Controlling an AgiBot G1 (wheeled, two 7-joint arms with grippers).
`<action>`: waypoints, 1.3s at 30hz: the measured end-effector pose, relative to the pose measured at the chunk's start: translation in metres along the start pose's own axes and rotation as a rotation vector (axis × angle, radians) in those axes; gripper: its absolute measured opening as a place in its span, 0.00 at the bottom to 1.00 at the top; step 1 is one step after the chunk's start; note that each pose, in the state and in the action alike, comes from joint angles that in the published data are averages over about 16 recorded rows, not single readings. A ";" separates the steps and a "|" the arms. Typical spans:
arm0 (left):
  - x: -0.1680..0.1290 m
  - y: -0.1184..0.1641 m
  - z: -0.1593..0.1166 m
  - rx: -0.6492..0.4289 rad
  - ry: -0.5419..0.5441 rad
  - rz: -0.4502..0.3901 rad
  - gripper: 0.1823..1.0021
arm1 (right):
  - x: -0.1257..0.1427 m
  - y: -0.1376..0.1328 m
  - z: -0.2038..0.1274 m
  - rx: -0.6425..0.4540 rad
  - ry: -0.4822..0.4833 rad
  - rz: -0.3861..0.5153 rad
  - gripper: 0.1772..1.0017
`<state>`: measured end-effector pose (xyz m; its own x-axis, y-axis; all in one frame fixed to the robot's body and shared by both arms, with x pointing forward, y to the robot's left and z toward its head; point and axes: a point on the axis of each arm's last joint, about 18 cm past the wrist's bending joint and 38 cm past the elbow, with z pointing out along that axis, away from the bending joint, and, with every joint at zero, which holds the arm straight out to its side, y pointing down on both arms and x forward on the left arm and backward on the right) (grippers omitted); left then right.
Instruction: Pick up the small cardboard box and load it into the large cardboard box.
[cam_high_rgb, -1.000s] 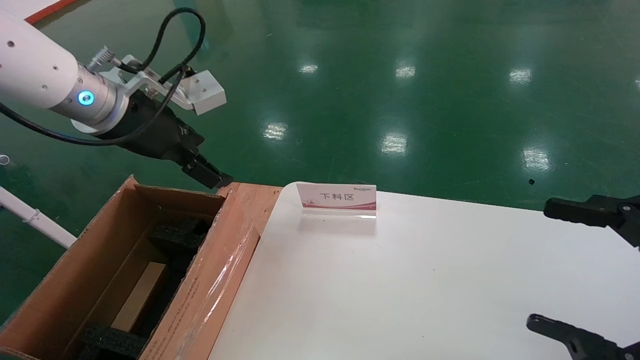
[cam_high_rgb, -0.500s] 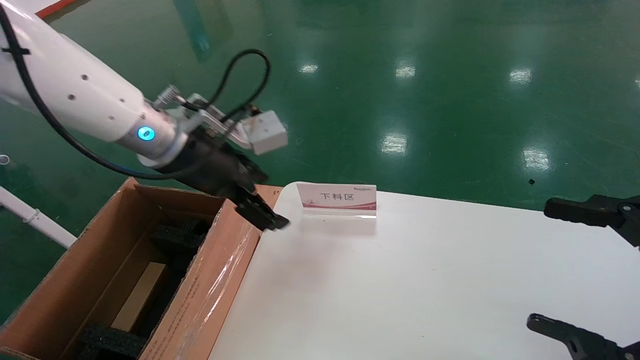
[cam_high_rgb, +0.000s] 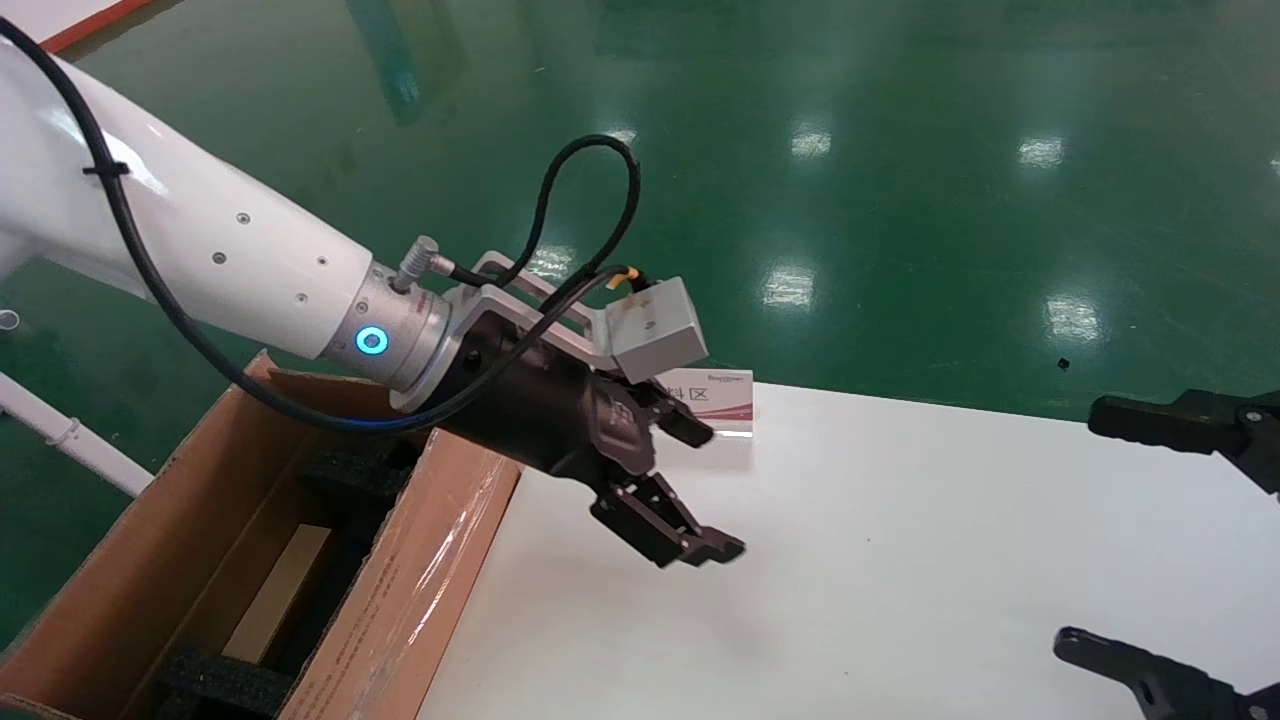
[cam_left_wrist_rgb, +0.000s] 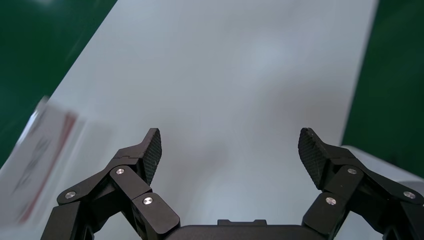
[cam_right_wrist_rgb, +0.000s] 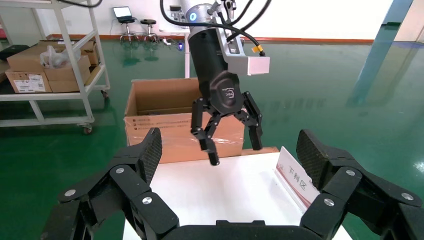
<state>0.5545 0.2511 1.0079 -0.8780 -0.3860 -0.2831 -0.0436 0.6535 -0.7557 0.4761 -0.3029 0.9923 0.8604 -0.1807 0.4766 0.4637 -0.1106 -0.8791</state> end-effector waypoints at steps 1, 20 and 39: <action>0.003 -0.001 0.001 0.020 0.017 0.007 1.00 | 0.000 0.000 0.000 0.000 0.000 0.000 1.00; 0.038 0.010 -0.014 0.441 0.186 0.146 1.00 | 0.000 0.000 0.000 0.000 0.000 0.000 1.00; 0.056 0.051 -0.064 0.742 0.107 0.270 1.00 | 0.000 0.000 0.000 0.000 0.000 0.000 1.00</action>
<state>0.4721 0.3045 0.9916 -0.8556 -0.1865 -0.4829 0.4730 0.0972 -0.8757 0.4761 -0.3030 0.9923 0.8603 -0.1811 0.4765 0.4636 -0.1105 -0.8791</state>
